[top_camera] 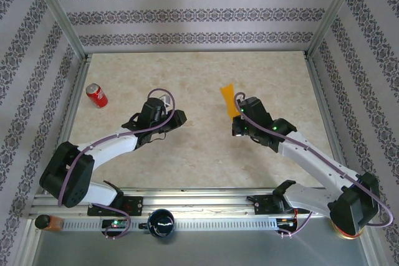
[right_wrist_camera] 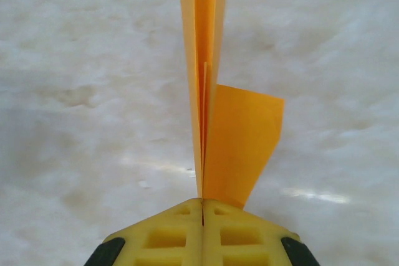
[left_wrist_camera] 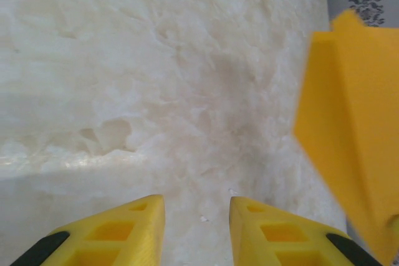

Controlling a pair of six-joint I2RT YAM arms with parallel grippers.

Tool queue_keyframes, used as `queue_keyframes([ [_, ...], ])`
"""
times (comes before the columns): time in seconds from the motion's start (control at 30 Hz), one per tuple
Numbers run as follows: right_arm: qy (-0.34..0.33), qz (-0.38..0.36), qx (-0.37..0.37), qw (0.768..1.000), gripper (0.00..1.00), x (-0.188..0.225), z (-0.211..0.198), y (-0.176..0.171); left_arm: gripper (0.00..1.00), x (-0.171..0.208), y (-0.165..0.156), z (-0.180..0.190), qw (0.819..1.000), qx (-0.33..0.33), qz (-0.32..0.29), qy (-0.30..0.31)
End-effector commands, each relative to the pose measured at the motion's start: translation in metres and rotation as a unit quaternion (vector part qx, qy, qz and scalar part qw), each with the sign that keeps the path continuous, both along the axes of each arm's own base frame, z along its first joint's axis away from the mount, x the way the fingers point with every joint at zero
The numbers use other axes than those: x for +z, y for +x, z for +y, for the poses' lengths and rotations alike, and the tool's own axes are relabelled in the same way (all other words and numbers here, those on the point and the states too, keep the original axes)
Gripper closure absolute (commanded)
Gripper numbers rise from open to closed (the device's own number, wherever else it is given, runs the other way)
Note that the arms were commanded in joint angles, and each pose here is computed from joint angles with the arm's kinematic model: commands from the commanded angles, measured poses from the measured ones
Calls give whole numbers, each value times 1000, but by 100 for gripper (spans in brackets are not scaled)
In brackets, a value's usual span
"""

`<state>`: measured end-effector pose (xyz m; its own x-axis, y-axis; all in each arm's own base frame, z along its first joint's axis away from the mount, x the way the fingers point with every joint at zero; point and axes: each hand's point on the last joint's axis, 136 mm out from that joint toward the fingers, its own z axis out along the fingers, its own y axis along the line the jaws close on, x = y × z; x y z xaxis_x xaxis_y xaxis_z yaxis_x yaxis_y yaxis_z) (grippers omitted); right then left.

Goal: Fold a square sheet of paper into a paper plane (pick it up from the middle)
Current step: Turn over the paper at the center of the table, then rotate the paper at the center of the table.

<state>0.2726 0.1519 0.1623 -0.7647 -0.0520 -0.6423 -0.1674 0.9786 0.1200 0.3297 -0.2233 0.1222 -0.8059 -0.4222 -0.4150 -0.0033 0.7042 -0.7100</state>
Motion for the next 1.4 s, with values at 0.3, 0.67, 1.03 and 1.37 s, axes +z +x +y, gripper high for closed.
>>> queue_keyframes([
  [0.3,-288,-21,22,957,100,-21,-12,17,68,-11,-13,64,991,111,15,77],
  [0.67,-304,100,158,934,97,-97,61,-16,62,3,-29,110,979,181,-6,94],
  [1.03,39,162,264,950,59,-75,149,-53,60,-5,-19,83,990,126,19,67],
  [1.37,312,250,143,905,87,-81,101,-8,70,-20,-6,24,998,23,58,-14],
])
